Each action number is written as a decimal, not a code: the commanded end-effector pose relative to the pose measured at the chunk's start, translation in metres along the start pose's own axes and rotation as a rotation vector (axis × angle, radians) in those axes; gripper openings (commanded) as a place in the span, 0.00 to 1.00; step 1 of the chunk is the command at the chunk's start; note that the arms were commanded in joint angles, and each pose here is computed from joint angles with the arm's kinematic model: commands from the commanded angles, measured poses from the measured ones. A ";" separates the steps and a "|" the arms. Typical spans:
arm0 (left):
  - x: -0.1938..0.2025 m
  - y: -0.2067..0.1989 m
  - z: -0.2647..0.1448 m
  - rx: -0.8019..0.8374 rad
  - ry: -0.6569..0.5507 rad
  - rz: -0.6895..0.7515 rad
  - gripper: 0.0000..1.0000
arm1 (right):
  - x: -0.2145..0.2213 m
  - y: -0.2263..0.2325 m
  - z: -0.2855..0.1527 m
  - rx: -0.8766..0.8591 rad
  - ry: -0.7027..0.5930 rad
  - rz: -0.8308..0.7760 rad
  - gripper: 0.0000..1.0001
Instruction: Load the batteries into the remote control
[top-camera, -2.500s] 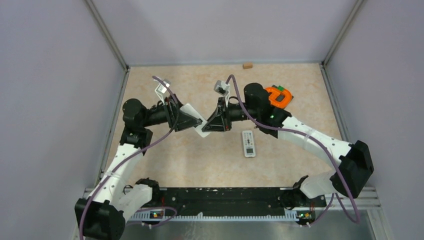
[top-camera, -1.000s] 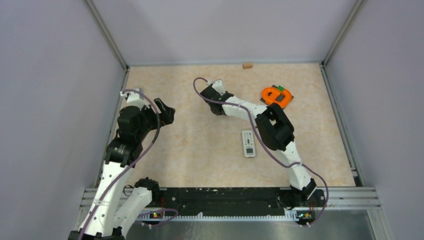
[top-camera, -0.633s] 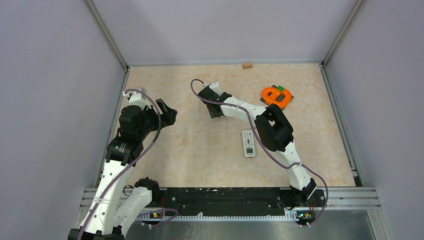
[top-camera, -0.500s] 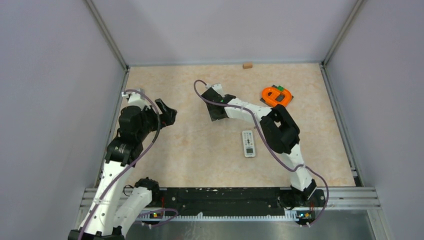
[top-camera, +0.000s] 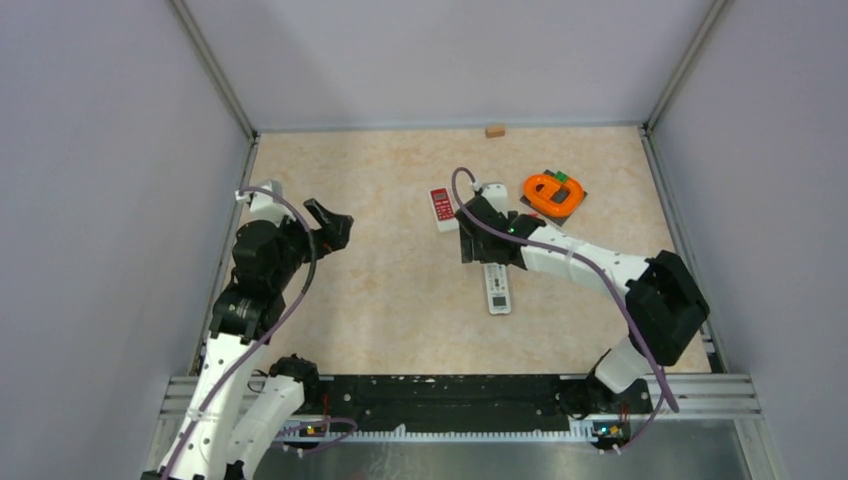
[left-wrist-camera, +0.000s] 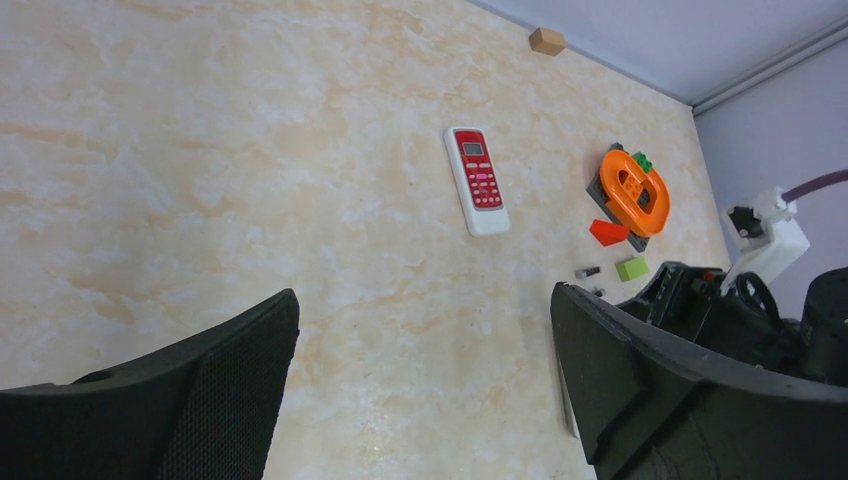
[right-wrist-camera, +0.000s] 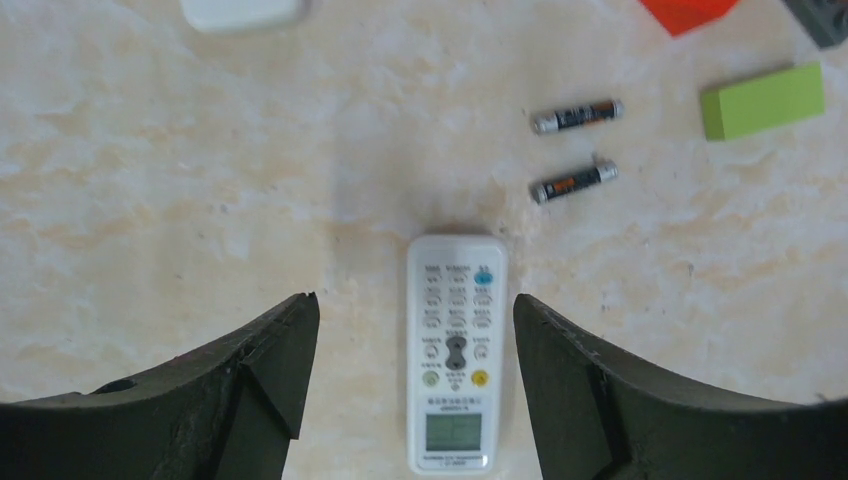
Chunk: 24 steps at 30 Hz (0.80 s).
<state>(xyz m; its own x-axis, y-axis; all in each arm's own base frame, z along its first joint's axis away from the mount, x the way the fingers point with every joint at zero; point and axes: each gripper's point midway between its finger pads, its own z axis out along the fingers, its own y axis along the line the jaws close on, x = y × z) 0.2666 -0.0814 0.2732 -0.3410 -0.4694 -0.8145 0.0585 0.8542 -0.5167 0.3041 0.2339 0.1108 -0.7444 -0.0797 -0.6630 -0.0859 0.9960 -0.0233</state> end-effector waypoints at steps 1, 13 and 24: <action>-0.005 -0.009 0.002 0.045 -0.022 -0.019 0.99 | 0.042 -0.020 -0.005 0.021 0.073 0.069 0.73; 0.016 -0.012 0.017 0.094 0.036 -0.075 0.99 | 0.096 -0.011 0.005 -0.068 0.187 0.161 0.68; 0.031 -0.027 0.035 0.213 0.072 -0.101 0.99 | 0.089 -0.002 0.012 -0.101 0.169 0.120 0.23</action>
<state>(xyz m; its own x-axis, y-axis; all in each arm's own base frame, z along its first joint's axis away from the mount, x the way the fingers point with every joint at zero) 0.2818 -0.1102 0.2406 -0.4271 -0.5277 -0.7342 0.1094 0.7759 -0.6213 0.2341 0.2084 0.0346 -0.8739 0.0355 -0.4849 -0.0029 0.9969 0.0781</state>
